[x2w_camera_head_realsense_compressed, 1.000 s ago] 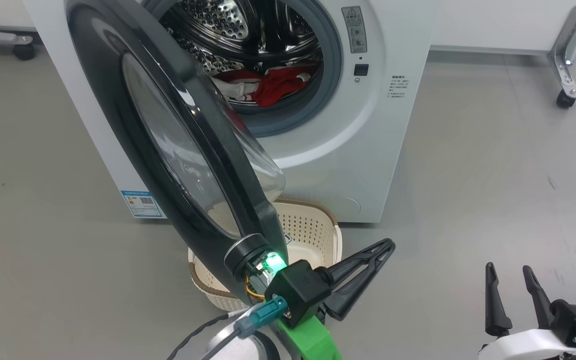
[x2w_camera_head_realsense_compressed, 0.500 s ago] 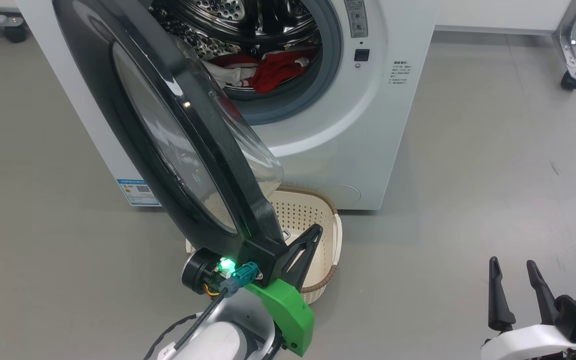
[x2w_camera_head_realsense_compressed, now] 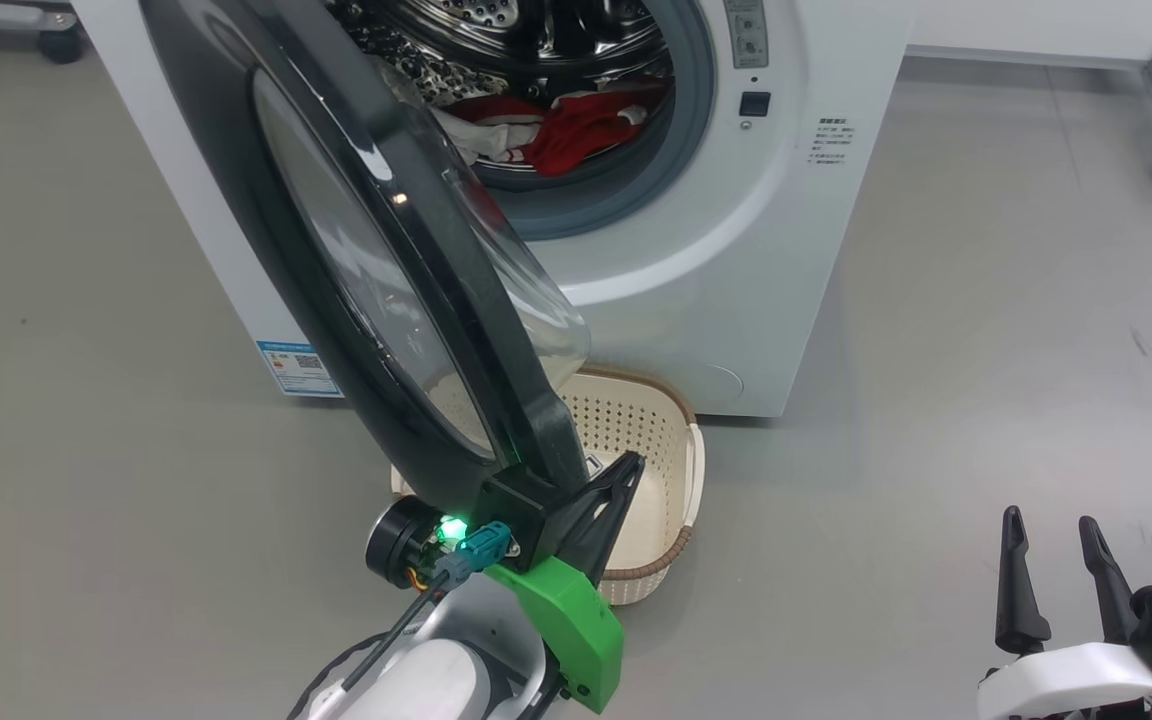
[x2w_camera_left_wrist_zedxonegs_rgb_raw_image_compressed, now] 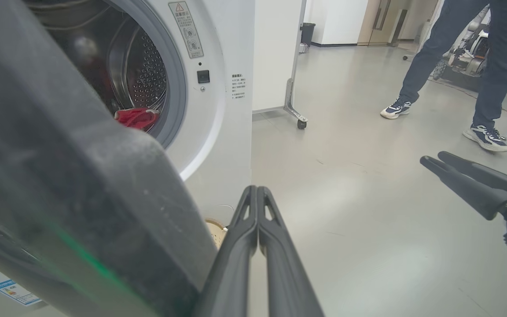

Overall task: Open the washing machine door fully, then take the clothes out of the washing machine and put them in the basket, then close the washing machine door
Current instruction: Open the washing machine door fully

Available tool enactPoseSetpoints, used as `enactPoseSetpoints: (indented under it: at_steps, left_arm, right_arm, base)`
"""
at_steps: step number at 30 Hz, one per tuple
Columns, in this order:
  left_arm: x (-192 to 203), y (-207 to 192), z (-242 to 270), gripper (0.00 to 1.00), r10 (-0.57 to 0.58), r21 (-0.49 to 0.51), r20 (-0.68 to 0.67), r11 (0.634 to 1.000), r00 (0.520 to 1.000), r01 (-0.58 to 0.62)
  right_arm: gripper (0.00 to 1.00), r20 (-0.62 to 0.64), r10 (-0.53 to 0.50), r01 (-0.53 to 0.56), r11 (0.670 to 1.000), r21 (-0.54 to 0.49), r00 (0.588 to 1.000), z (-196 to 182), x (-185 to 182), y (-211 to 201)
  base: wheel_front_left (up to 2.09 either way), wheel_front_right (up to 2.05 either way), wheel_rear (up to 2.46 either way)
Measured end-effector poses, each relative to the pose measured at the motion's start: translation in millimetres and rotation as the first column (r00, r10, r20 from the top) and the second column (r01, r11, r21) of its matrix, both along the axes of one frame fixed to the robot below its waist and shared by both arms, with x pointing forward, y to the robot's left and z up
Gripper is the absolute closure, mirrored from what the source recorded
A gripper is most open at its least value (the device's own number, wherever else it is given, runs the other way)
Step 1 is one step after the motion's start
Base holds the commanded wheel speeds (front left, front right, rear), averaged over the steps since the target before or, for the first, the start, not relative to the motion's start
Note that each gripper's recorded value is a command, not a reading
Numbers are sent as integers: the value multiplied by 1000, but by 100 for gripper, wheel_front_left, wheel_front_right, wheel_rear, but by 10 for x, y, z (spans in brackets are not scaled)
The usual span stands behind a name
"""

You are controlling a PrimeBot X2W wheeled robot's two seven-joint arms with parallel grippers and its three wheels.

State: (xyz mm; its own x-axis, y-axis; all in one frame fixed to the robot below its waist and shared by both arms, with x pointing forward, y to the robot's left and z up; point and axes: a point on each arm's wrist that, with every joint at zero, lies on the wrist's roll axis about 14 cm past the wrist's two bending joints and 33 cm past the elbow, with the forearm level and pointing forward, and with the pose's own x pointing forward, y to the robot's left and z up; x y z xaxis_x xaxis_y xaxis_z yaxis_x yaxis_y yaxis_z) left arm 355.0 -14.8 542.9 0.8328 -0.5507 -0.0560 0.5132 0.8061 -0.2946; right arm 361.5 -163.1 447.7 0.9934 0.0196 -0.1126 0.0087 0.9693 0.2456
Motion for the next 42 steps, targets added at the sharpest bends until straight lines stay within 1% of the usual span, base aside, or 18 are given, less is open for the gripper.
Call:
enactPoseSetpoints:
  at_steps: [12, 27, 42]
  left_arm:
    - [26, 132, -26, 100, 59, -23, -10, 998, 998, -59]
    - [-13, 280, 42, 100, 122, -55, 20, 991, 992, -121]
    - [-60, 446, 92, 100, 183, -64, 41, 981, 982, -181]
  right_arm:
    - [0, -5, 64, -64, 998, 1, 998, -30, 83, 179]
    - [0, 0, 118, -118, 993, 0, 993, -25, 160, 354]
    - [0, -12, 179, -179, 984, 5, 984, -79, 271, 566]
  base:
    - [0, 0, 0]
    - [0, 0, 0]
    - [0, 0, 0]
